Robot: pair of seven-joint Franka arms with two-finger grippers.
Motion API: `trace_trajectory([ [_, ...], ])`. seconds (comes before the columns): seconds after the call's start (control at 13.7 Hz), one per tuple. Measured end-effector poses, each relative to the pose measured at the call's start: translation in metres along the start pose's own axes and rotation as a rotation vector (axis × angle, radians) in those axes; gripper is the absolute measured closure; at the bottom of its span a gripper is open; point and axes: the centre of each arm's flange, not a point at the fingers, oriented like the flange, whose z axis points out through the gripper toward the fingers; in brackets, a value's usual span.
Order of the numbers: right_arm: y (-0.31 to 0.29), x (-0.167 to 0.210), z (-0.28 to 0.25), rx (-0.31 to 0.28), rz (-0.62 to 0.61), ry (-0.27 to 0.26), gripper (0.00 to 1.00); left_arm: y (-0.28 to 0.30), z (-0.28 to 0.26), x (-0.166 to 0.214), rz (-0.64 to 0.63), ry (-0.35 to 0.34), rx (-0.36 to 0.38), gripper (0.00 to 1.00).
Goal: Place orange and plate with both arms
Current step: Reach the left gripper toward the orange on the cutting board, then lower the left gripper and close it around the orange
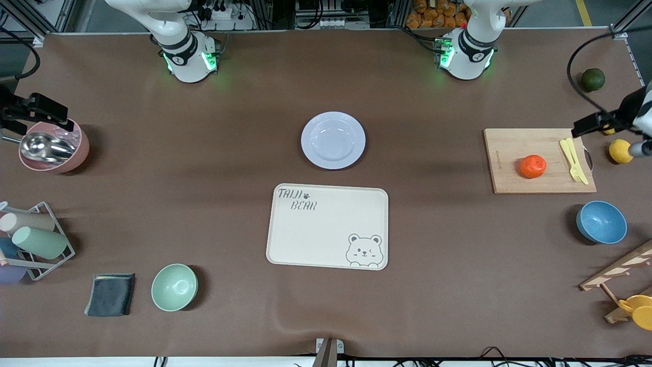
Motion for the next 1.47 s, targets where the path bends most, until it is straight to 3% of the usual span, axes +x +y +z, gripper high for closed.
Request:
trace_trajectory([
  [0.59,0.001,0.007,0.01,0.002,0.001,-0.019,0.0,-0.026,0.159,0.003,-0.035,-0.028,0.003,0.0],
  [1.47,0.001,0.007,0.011,0.002,0.0,-0.02,0.0,-0.05,0.295,0.036,0.013,-0.076,-0.017,0.0],
])
